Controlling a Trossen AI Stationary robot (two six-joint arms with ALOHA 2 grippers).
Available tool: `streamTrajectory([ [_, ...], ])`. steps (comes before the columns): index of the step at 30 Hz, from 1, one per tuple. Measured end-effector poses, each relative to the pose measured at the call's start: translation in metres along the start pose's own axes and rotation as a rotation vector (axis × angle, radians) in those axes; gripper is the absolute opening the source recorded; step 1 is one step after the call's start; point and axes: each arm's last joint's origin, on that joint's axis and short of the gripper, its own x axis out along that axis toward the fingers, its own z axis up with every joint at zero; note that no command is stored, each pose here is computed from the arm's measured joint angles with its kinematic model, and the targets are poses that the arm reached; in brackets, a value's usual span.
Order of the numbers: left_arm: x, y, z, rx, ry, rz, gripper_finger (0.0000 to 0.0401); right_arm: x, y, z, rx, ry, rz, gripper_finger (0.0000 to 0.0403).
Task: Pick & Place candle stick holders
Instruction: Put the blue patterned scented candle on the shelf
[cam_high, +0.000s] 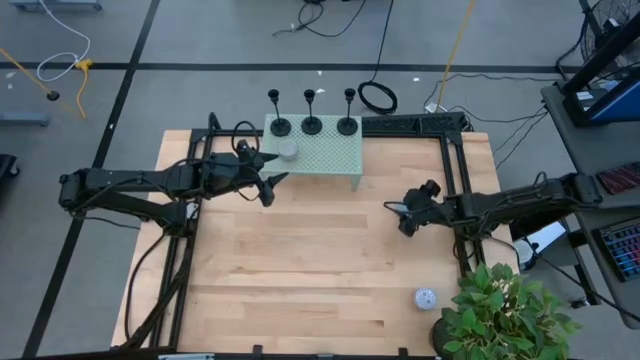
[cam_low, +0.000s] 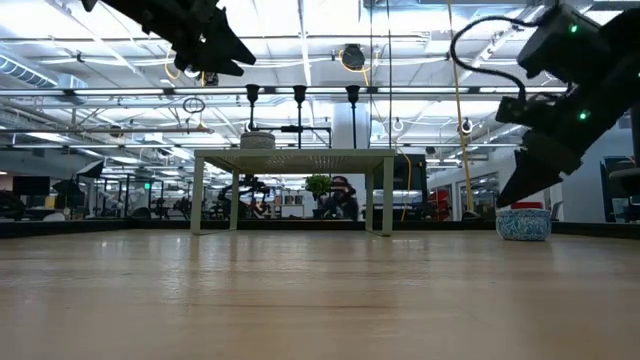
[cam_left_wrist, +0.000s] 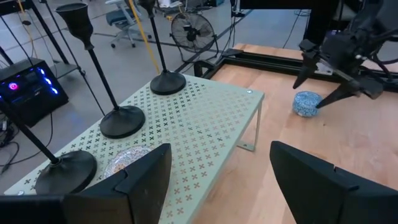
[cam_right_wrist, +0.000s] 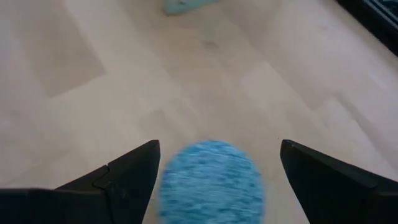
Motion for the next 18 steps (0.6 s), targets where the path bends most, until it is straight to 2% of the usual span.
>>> streamTrajectory([
  [6,0.000,0.000,0.000,-0.002,0.000,0.000,0.0273,0.009,-0.010,-0.012,0.090,0.025,-0.079,0.0329],
  [13,0.000,0.000,0.000,-0.002,0.001,0.000,0.0273,0.015,-0.013,-0.027,0.101,0.091,-0.062,0.0329],
  [18,0.000,0.000,0.000,-0.003,0.001,0.000,0.0273,0.015,-0.013,-0.028,0.110,0.092,-0.065,0.0329],
])
